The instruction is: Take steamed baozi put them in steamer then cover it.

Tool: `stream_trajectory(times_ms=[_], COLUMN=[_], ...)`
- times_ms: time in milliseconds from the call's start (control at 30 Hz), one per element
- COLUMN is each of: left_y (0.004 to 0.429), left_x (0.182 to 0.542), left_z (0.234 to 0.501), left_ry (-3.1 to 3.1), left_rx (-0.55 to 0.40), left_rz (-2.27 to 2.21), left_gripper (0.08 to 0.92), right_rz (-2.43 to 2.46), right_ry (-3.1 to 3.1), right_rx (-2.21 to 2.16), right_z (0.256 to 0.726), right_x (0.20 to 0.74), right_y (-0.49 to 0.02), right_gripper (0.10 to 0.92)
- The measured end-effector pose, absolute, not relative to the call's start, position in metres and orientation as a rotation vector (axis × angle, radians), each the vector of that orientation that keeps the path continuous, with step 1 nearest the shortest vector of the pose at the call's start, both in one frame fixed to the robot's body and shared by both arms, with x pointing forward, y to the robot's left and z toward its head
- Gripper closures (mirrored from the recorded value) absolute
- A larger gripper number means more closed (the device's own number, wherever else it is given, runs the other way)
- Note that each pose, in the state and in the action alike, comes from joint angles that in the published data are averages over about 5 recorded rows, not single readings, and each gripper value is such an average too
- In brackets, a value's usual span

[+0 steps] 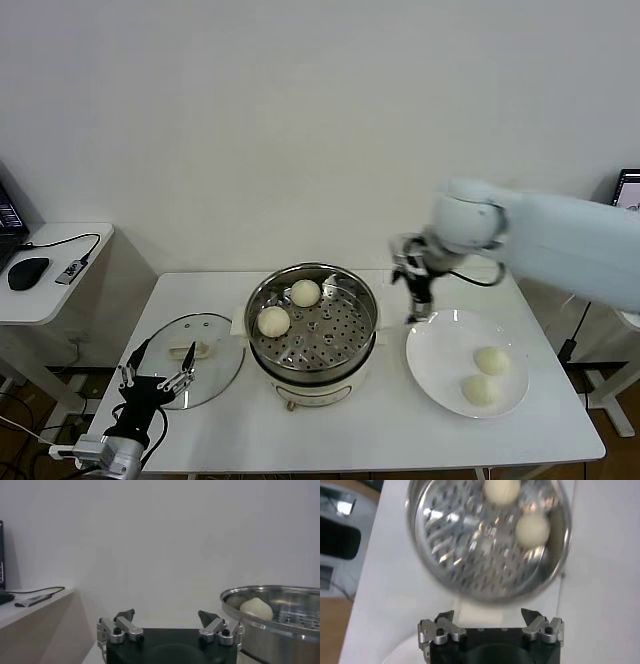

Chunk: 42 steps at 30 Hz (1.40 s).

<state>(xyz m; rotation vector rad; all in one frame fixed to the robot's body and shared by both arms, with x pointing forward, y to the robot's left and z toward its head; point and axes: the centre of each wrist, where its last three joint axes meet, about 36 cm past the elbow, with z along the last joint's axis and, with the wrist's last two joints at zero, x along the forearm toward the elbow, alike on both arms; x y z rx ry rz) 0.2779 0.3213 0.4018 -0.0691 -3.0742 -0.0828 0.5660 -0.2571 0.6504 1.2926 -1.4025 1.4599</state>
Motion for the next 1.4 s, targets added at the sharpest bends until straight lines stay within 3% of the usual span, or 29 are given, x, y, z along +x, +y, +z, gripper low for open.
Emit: stream_trajectory(times_ms=[300,567,1133,1400], left_y=[0.318,0.317,0.321,0.321], left_x=[0.274,0.272,0.272,0.273], left_z=[0.401,0.399,0.400,0.396], left_ry=[-3.066,-3.058,-3.057,-3.051], left_rx=[-0.069,-0.063,-0.055,-0.049], left_rz=[-0.086,-0.092,-0.108,-0.102], left_gripper=[0.177,0.177,0.177,0.177], right_rz=[1.403,1.375,1.356,1.346], right_ry=[-1.400,-1.361,-1.356,-1.347], right_rx=[1.233,1.203,1.197,1.191], right_z=[0.589,0.541,0.483,0.466], right_x=[0.530,0.502,0.502,0.507], right_y=[-0.338,-0.380,-0.388,-0.389], right_gripper=[0.200,0.200,0.201,0.238])
